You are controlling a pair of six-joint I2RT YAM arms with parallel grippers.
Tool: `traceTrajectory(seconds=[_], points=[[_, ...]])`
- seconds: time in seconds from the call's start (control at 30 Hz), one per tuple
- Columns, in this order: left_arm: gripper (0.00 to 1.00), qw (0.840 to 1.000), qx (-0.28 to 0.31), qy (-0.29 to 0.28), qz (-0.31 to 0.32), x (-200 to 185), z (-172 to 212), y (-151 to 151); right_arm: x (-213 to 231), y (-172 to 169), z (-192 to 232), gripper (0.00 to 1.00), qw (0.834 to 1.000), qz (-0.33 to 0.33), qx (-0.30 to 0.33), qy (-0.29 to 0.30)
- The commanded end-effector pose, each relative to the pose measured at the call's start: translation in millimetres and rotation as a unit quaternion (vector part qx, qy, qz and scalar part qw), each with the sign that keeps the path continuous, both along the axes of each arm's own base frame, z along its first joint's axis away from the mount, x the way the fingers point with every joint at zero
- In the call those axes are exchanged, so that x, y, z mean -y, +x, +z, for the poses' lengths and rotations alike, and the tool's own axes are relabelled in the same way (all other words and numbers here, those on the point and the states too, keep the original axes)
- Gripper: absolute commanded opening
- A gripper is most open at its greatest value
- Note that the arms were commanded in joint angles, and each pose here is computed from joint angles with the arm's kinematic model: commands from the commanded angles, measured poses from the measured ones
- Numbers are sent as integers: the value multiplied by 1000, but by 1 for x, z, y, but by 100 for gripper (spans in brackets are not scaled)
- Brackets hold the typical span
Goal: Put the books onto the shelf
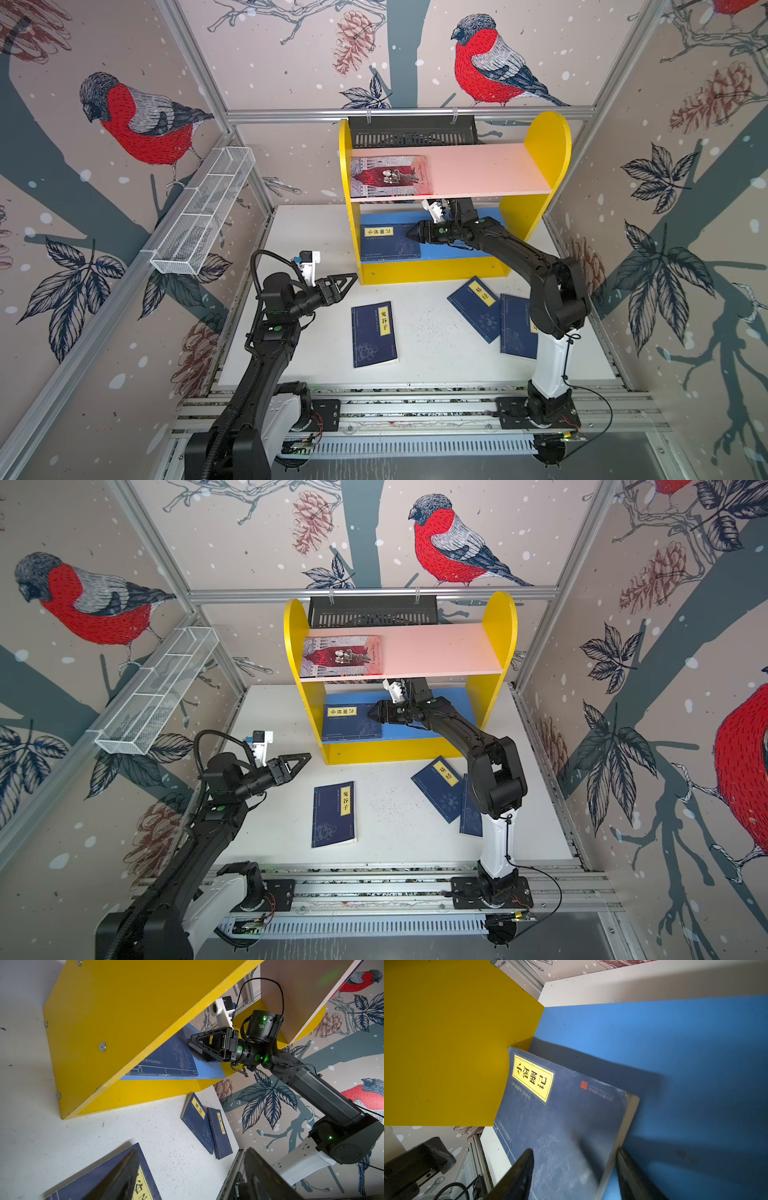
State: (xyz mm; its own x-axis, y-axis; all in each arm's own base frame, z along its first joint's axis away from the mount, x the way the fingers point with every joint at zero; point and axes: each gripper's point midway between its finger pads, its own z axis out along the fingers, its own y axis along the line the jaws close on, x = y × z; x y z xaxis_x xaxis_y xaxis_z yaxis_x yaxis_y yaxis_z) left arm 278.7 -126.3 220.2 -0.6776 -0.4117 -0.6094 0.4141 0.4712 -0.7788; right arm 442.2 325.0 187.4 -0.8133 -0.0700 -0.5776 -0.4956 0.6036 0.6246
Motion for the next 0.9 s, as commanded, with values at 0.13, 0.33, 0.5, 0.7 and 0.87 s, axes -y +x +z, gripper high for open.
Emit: traceTrajectory(seconds=[0.13,0.33,0.5,0.7,0.87], points=[[80,1000,10,3,3,-1,2,1,4,-9,-9,65,999,-5,-26,-18],[80,1000,9,3,5,-1,3,0,8,-6,-10,66,999,-14,-23,-26],[81,1000,-5,12,22,-6,-5,5,28,1,5,67,999,-50,-4,-5],[82,997,-38,35,59,-16,-24,13,42,-21,15,69,998,-58,4,-1],[83,991,-83,63,88,-26,-50,17,57,-60,20,69,998,-67,12,-2]])
